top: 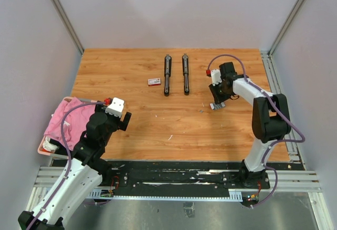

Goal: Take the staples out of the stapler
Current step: Adjust the staple in the staple box.

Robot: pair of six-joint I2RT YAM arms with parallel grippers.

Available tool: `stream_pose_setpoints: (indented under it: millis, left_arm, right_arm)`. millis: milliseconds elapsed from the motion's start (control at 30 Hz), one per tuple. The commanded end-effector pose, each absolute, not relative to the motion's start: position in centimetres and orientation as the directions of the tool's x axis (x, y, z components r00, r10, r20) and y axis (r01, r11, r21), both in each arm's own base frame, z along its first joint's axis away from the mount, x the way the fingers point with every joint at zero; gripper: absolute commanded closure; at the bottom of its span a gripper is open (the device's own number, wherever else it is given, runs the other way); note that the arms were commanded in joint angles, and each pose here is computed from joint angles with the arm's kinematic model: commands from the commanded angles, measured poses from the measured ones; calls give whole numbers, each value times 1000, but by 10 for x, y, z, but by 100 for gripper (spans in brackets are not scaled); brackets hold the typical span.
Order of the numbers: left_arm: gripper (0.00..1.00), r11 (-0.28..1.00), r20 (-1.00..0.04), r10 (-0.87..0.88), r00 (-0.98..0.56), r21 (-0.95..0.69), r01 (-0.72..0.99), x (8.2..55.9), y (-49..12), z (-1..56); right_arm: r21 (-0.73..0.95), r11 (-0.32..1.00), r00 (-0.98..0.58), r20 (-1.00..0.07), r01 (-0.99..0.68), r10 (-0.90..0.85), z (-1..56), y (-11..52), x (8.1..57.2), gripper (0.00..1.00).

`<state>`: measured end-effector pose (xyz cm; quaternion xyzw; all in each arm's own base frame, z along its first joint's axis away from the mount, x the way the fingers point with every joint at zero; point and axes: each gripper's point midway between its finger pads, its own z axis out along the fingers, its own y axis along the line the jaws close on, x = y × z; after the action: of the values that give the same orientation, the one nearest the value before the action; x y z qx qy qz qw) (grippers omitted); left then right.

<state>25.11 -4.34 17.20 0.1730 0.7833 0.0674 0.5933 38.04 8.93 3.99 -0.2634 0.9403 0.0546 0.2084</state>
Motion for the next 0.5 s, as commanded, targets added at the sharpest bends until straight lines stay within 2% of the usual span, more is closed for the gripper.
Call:
stream_pose_setpoints:
  millis: [0, 233, 467]
  left_arm:
    - [2, 932, -913, 349, -212, 313, 184, 254, -43, 176]
    - [2, 932, -913, 349, -211, 314, 182, 254, -43, 177]
    - [2, 932, -913, 349, -211, 314, 184, 254, -43, 177]
  right_arm:
    - [-20, 854, -739, -491, -519, -461, 70, 97, 387, 67]
    - [3, 861, -764, -463, -508, -449, 59, 97, 382, 37]
    - [31, 863, -779, -448, -504, -439, 51, 100, 379, 34]
